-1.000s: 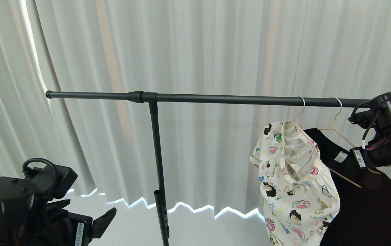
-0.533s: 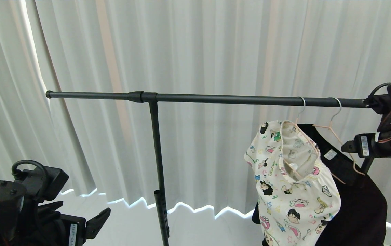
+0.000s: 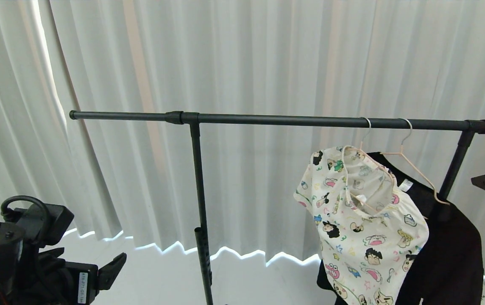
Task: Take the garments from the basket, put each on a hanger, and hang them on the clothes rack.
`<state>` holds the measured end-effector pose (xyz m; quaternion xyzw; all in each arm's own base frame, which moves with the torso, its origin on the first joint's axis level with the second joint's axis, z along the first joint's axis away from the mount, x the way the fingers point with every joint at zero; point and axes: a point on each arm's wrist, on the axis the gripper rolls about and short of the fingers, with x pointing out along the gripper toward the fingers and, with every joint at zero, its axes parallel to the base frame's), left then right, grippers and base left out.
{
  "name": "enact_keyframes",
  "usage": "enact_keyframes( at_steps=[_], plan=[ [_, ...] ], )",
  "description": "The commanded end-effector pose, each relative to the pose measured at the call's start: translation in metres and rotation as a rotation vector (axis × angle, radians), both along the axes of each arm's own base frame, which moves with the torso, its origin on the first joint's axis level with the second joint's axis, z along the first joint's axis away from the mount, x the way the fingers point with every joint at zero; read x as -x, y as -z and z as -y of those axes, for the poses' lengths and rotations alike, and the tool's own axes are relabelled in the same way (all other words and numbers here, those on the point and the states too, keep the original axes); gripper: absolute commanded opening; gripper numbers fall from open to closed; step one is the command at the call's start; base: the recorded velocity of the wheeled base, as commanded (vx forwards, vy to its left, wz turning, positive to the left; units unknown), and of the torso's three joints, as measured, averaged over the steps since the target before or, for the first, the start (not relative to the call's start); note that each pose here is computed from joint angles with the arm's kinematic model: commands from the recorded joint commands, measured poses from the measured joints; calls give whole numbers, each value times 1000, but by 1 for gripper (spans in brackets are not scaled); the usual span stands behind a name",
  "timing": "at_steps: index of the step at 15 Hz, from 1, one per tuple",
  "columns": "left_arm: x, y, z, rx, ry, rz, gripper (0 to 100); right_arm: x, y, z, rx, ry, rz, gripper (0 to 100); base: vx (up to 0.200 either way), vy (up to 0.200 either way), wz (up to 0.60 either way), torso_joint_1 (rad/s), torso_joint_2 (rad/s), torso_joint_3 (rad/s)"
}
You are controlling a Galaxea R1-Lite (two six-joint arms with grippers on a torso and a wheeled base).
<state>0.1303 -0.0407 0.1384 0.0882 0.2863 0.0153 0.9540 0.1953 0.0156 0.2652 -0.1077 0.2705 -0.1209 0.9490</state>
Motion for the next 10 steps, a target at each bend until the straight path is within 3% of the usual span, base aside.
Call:
enact_keyframes(
  at_steps=[1,6,10],
  plan=[
    [-1,0,-3,0,-28,0,100,8,1,1,-1,0,19,100,-200,0,0,-7,-2,2],
    [-1,2,-28,2,-206,2,100,7,5,3,20,1,61,100,-200,0,0,-1,1,1],
    [15,10,-35,0,-242,1,100,12,8,4,34,-2,61,100,-200,0,0,4,4,0]
  ],
)
